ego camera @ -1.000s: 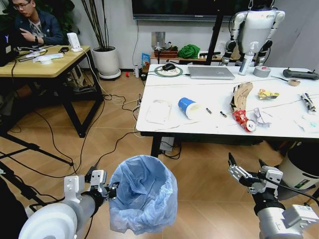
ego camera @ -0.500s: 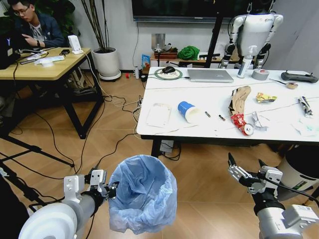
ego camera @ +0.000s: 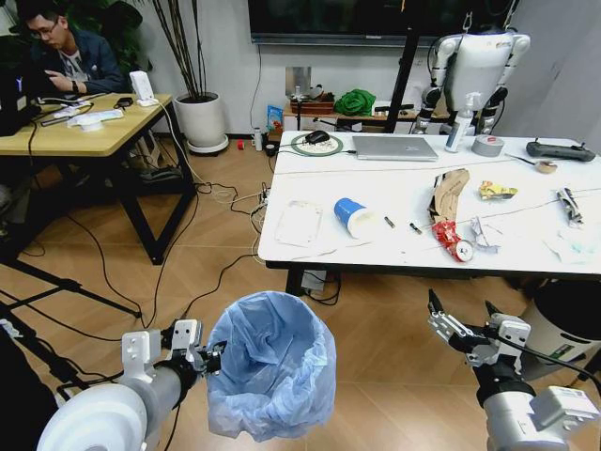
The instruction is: Pick up the trash bin and place the trash from the table into it.
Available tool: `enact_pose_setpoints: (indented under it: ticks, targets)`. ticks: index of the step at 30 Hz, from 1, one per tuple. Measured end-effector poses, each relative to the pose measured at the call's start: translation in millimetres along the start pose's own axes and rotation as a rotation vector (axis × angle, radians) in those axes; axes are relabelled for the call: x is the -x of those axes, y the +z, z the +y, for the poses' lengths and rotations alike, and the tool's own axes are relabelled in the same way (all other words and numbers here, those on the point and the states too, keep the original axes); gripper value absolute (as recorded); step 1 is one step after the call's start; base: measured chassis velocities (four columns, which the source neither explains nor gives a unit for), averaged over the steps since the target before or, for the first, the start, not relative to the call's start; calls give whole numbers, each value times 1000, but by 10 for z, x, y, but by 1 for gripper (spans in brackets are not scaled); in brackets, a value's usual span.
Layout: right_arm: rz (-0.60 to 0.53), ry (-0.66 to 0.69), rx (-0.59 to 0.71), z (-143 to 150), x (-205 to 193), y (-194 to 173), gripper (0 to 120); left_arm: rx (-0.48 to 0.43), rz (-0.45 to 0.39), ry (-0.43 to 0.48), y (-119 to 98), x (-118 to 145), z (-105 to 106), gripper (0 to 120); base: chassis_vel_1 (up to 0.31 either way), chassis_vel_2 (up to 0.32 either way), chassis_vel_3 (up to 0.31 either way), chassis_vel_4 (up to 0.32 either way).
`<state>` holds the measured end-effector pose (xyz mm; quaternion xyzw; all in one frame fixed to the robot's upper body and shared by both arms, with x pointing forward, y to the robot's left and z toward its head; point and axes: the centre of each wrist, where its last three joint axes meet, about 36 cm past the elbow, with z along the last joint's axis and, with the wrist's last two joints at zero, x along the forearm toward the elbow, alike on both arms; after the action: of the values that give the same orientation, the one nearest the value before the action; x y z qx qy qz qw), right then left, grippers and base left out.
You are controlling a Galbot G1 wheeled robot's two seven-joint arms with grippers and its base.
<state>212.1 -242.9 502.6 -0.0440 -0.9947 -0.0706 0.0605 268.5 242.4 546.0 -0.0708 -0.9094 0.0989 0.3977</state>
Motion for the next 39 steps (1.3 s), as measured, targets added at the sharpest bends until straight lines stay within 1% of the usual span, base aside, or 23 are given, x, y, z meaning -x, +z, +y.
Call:
enact_pose_setpoints:
  ticks: [6,14,16,19,22,25,26,30,31,32,33,37,39]
  targets:
    - [3,-19,-3,-10,6,-7,100,-3,2,-6,22,2,0,0,0,0,0,0]
    - [2,-52,29,-146,136,-164,100,16,3,-10,112,13,-10,0,0,0,0,0]
    - [-5,-55,22,-174,159,-197,100,29,4,-2,124,18,-21,0,0,0,0,0]
    - [-24,-44,13,-272,236,-324,100,77,15,46,129,34,-67,0,0,0,0,0]
    - [-29,-48,17,-286,276,-377,100,87,28,64,150,39,-81,0,0,0,0,0]
    - [-35,-108,-2,-281,361,-478,100,99,45,79,189,49,-109,0,0,0,0,0]
    - [-35,-108,-2,-281,361,-478,100,99,45,79,189,49,-109,0,0,0,0,0]
    - [-77,-200,-24,-240,523,-679,100,114,44,69,181,44,-94,0,0,0,0,0]
    - [-75,-214,-19,-267,625,-700,100,115,43,65,170,40,-81,0,0,0,0,0]
    - [-73,-220,-15,-312,742,-712,100,116,43,64,158,36,-70,0,0,0,0,0]
    - [-73,-220,-15,-312,742,-712,100,116,43,64,158,36,-70,0,0,0,0,0]
    - [-75,-216,-6,-438,1080,-756,100,111,38,70,114,24,-40,0,0,0,0,0]
    - [-73,-213,0,-448,1240,-757,100,108,36,72,87,15,-20,0,0,0,0,0]
